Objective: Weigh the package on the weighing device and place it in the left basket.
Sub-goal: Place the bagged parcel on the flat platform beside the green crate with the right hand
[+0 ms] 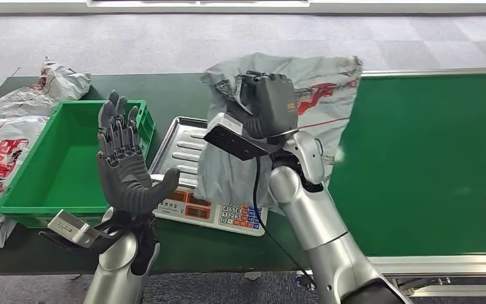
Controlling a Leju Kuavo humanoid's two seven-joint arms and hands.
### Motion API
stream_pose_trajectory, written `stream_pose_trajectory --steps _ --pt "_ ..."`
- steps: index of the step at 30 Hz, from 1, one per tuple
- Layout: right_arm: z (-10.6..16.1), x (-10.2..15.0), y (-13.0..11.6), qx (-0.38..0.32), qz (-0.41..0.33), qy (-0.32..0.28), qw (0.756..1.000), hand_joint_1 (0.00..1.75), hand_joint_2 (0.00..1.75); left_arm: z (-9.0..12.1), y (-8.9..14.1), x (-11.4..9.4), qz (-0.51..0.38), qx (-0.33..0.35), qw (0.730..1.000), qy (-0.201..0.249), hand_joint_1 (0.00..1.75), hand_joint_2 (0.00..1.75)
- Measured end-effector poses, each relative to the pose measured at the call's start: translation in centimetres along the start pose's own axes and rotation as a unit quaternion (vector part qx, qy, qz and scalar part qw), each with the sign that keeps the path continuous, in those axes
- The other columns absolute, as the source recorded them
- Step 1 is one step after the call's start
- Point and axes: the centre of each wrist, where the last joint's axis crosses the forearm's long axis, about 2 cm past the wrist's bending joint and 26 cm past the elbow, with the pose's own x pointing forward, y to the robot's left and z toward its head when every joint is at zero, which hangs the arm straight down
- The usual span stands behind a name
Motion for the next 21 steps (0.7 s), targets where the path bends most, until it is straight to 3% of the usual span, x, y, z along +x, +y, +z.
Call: stream_pose_trajectory --steps 5,10,11,13,14,15,17,21 --pt "-1.2 1.0 3.5 0.064 -0.027 0.000 0.998 1.75 1.75 -0.1 0.0 0.0 -0.005 0.006 1.000 -0.003 0.00 1.75" --pt "-0.7 1.1 5.2 0.110 -0.032 0.001 0.993 1.75 1.75 -0.1 0.2 0.1 -0.009 0.004 1.000 -0.005 0.00 1.75" --pt "-0.7 1.0 5.4 0.118 -0.032 0.000 0.992 1.40 1.75 -0.1 0.2 0.1 -0.009 0.004 1.000 -0.006 0.00 1.75" --pt "-0.5 1.0 5.8 0.133 -0.028 -0.002 0.991 0.53 1.75 -0.1 0.3 0.2 -0.010 0.003 1.000 -0.006 0.00 1.75" --pt "-0.5 1.0 5.9 0.137 -0.023 0.000 0.990 0.10 1.31 -0.1 0.3 0.2 -0.010 0.002 1.000 -0.006 0.00 1.75" --pt "-0.4 1.0 6.0 0.138 -0.017 0.003 0.990 0.00 0.87 -0.1 0.3 0.2 -0.011 0.002 1.000 -0.006 0.00 1.75" --pt "-0.4 1.0 6.1 0.135 0.000 0.012 0.991 0.00 0.00 0.0 0.4 0.2 -0.012 0.002 1.000 -0.006 0.00 1.75" --pt "-0.1 0.9 6.1 0.082 0.078 0.044 0.993 0.00 0.00 0.3 0.5 0.4 -0.022 0.008 1.000 -0.007 0.00 1.75"
